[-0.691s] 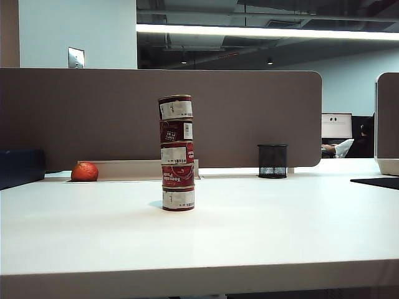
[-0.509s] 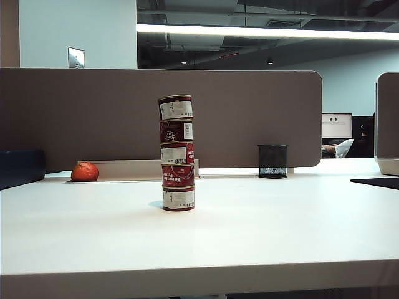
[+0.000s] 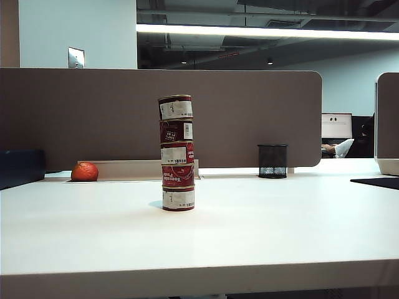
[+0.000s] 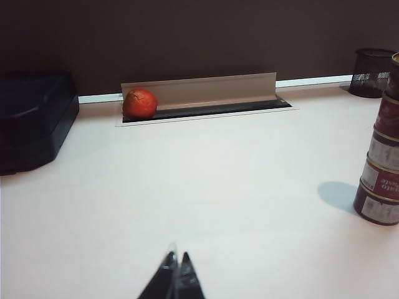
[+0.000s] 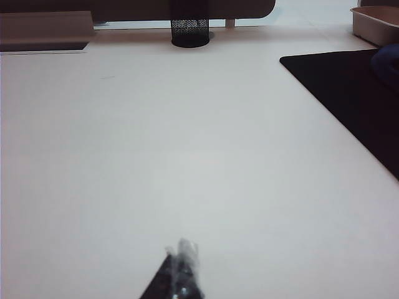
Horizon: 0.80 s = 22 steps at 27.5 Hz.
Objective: Take a can of tomato sauce from the stacked ones and place it on the table.
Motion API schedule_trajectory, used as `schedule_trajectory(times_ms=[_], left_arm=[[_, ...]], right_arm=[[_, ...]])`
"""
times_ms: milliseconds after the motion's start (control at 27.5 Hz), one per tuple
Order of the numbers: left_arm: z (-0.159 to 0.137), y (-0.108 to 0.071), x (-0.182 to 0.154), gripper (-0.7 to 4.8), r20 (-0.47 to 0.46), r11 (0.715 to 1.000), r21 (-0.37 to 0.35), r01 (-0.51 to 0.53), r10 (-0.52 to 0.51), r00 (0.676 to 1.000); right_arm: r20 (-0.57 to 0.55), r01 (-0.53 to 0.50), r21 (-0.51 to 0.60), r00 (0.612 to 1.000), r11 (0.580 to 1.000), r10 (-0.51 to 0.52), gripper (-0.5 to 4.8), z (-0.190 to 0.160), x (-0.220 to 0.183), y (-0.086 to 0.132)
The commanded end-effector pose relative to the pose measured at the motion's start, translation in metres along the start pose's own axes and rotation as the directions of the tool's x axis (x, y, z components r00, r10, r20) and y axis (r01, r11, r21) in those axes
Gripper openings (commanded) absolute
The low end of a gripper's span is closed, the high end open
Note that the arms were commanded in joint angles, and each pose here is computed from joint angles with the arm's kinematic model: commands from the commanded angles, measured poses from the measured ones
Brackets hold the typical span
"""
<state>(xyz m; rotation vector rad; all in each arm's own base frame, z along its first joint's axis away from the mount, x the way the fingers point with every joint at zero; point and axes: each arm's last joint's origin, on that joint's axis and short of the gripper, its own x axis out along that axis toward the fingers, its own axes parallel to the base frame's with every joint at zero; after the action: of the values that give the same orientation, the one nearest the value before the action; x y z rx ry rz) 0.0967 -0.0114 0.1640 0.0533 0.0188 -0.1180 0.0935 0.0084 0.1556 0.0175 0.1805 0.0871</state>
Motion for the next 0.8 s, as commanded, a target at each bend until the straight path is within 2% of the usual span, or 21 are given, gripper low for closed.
schedule_trajectory(times_ms=[36,254,364,545,800], left_arm=[[0.001,0.0,0.0,-0.06,0.008,1.0,0.0,0.003,-0.003,1.0],[0.002,0.0,0.0,-0.06,0.015,1.0,0.0,0.005,-0.005,1.0],[0.002,-0.001,0.0,-0.06,0.017,0.999,0.001,0.04,-0.04,0.999],[0.002,-0.004,0.0,-0.06,0.023,0.987,0.003,0.159,-0.159,0.987],[0.003,-0.009,-0.001,-0.06,0.031,0.954,0.006,0.301,-0.301,0.953]], right_arm=[[0.029,-0.001,0.0,1.0,1.0,0.001,-0.06,0.005,-0.001,0.0],[0.062,-0.002,0.0,0.998,1.0,0.002,-0.06,0.016,-0.005,0.0],[0.09,-0.001,0.0,0.996,1.0,0.001,-0.05,0.024,-0.009,0.001],[0.14,-0.002,0.0,0.99,1.0,0.002,-0.06,0.04,-0.016,0.001],[0.23,-0.005,0.0,0.973,1.0,0.005,-0.06,0.074,-0.035,0.002]])
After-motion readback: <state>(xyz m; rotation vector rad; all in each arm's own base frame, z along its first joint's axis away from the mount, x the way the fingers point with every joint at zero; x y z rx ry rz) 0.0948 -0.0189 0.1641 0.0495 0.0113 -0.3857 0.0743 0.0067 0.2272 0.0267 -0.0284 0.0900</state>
